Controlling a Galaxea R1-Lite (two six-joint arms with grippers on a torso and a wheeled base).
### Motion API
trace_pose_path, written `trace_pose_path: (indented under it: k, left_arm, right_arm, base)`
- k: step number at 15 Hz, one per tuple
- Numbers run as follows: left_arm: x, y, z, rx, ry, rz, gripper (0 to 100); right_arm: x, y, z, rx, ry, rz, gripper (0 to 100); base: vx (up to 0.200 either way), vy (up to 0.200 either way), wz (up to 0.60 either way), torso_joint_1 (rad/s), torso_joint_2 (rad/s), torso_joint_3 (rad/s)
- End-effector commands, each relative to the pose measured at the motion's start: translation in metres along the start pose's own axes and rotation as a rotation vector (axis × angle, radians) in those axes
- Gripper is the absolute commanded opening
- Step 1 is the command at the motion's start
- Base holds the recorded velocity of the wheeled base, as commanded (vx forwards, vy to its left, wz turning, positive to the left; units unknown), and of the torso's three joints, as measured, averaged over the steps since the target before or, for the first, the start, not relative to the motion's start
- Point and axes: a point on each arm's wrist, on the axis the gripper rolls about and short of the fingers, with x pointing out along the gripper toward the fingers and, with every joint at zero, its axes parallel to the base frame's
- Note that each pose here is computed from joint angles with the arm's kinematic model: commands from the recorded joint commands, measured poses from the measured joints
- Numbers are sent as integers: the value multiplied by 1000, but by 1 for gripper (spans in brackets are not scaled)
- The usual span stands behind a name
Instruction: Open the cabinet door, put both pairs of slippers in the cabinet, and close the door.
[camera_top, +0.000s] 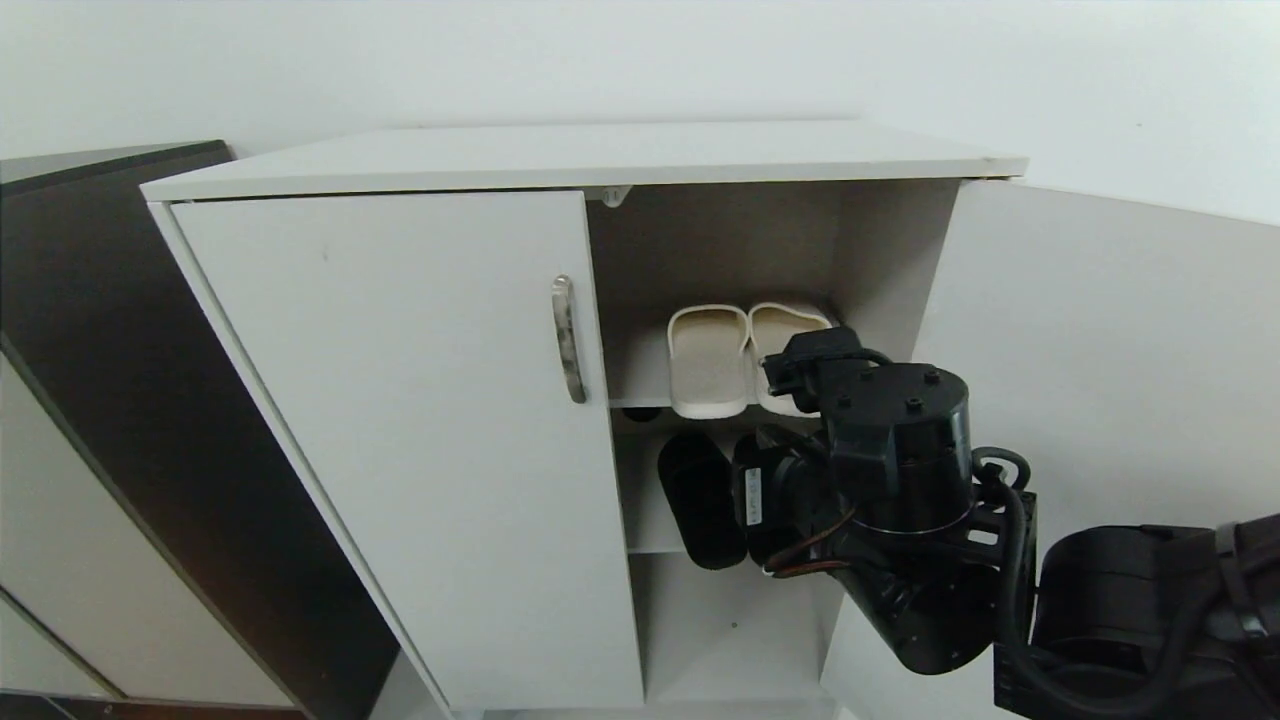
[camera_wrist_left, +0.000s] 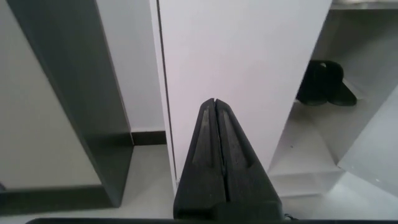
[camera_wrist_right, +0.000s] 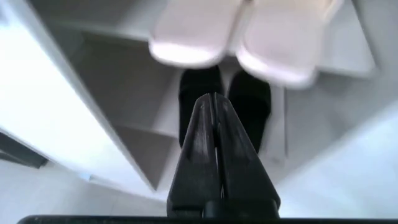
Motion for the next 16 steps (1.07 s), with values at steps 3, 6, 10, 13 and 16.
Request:
trace_pose_path:
  k: [3,6,10,13,16]
  left_arm:
    - [0,0,0,-1,0,1,0]
    - [0,0,0,-1,0,-1,0]
    - [0,0,0,-1,0,1,0]
    - [0,0,0,-1,0,1,0]
    - [0,0,0,-1,0,1,0]
  right_arm:
    - [1,1,-3,-5,7,3,0]
    - [6,1,-9,-8,12,-6,0]
    - [9,2,-19,-6,4,-8,0]
    - [13,2,-22,5,-21,-13,0]
    - [13,2,-23,7,-23,-8,0]
  base:
    - [-200,0,0,4,2,-2]
    - [-200,0,0,-1,4,2]
    - [-200,0,0,5,6,-1]
    - [-200,0,0,1,1,1]
    - [-200,0,0,1,2,4]
